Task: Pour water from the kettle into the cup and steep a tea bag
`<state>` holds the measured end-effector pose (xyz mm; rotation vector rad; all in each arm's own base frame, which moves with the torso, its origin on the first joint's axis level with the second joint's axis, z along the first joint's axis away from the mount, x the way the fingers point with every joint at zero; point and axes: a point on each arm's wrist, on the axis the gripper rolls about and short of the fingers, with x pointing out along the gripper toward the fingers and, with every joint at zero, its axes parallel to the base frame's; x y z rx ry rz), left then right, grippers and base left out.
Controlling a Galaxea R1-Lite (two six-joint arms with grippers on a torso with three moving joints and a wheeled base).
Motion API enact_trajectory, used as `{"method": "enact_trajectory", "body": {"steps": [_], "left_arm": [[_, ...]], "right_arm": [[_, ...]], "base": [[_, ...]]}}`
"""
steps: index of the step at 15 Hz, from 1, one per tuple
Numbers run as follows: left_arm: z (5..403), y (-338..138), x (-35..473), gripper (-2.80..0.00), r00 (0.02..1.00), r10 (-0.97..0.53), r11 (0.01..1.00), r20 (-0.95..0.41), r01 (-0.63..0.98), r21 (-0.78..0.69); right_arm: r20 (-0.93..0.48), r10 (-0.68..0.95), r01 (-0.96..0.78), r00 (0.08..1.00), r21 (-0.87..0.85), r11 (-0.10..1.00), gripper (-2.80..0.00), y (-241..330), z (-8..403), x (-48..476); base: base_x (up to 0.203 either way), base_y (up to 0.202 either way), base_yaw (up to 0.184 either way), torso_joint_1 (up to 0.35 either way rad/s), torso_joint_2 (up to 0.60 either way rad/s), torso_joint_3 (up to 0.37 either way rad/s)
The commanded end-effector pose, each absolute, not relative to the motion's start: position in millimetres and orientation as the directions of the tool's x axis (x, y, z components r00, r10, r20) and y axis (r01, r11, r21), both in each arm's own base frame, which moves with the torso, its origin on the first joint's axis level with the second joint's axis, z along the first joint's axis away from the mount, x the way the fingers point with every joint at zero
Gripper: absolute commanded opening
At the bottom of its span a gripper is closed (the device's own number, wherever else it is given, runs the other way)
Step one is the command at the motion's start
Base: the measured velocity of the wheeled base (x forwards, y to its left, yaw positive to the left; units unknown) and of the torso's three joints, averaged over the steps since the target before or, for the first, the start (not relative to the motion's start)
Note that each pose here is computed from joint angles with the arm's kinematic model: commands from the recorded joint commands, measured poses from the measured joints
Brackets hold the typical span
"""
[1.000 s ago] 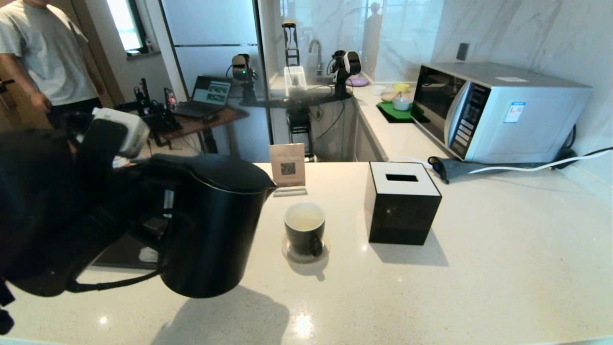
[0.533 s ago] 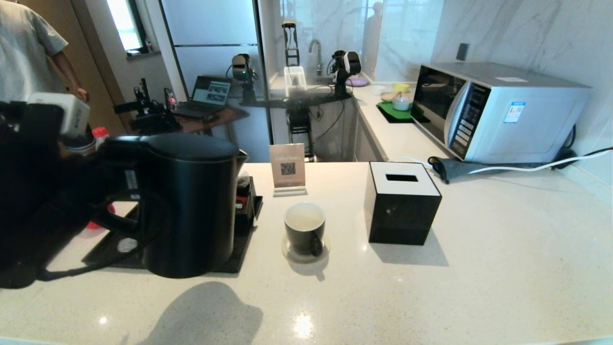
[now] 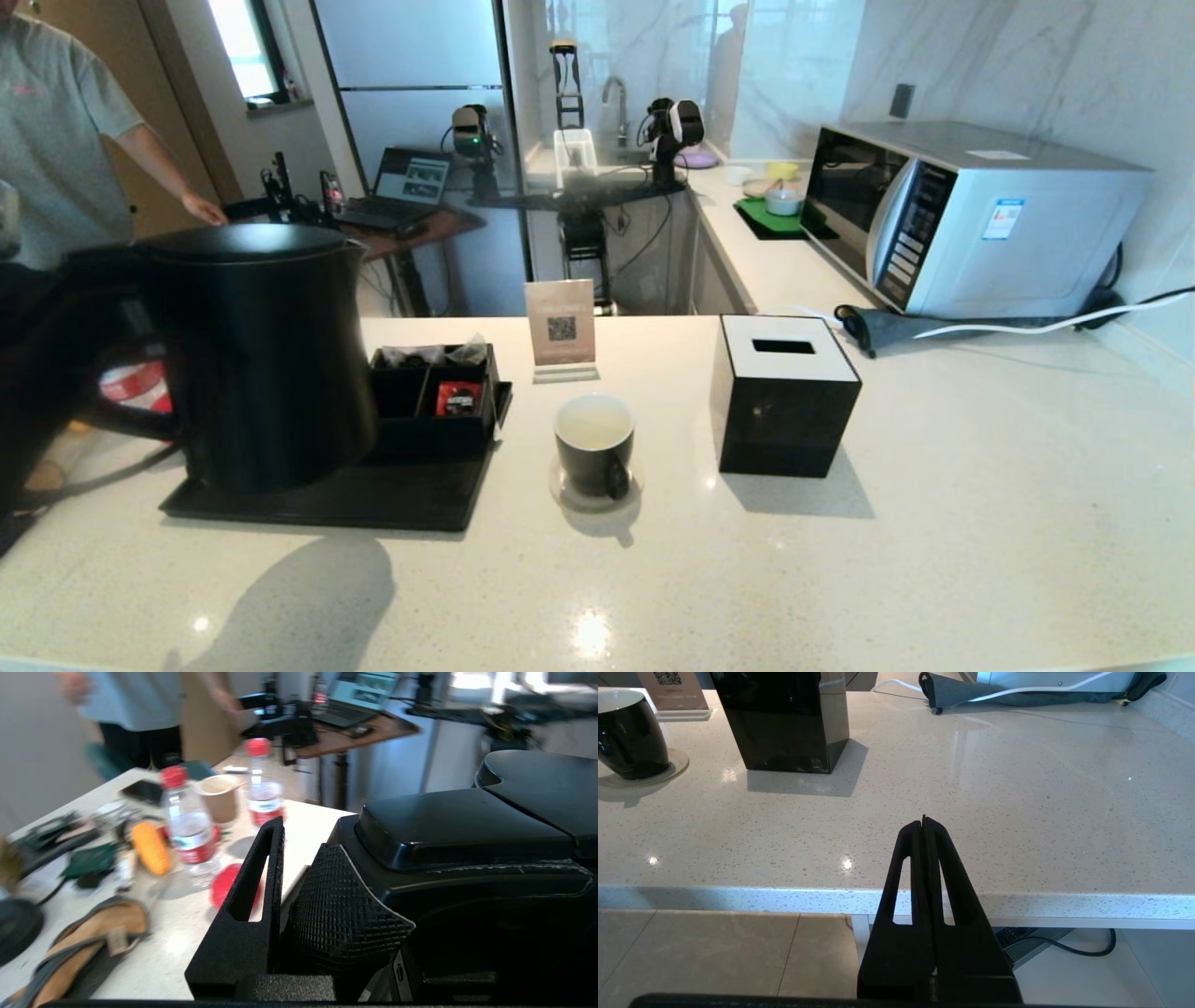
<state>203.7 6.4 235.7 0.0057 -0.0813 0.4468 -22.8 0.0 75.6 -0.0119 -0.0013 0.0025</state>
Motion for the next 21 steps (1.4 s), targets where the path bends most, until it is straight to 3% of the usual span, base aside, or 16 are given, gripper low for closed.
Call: {"method": "enact_trajectory", "body": {"steps": [1, 7, 13, 21], "left_arm": [[233.9, 22.7, 202.9, -2.8, 0.861, 0.503, 0.864, 0.076, -0.503, -0.02], [226.3, 56.9, 209.9, -2.8, 0.805, 0.59, 0.807, 0.054, -0.589, -0.034], [209.8, 88.0, 247.6, -2.8, 0.752, 0.644, 0.764, 0.14, -0.64, -0.078], [166.7, 106.3, 284.0, -2.8, 0.741, 0.66, 0.751, 0.12, -0.655, -0.086]], "right_arm": [[0.002, 0.003, -0.003, 1.0, -0.012, 1.0, -2.8, 0.0, 75.6, -22.8], [0.002, 0.003, -0.003, 1.0, -0.012, 1.0, -2.8, 0.0, 75.6, -22.8], [0.002, 0.003, -0.003, 1.0, -0.012, 1.0, -2.8, 0.0, 75.6, -22.8], [0.002, 0.003, -0.003, 1.0, -0.012, 1.0, -2.8, 0.0, 75.6, -22.8]], "base": [[0.0, 0.0, 0.0, 0.0, 0.0, 0.0], [0.0, 0.0, 0.0, 0.0, 0.0, 0.0], [0.0, 0.0, 0.0, 0.0, 0.0, 0.0], [0.0, 0.0, 0.0, 0.0, 0.0, 0.0]]}}
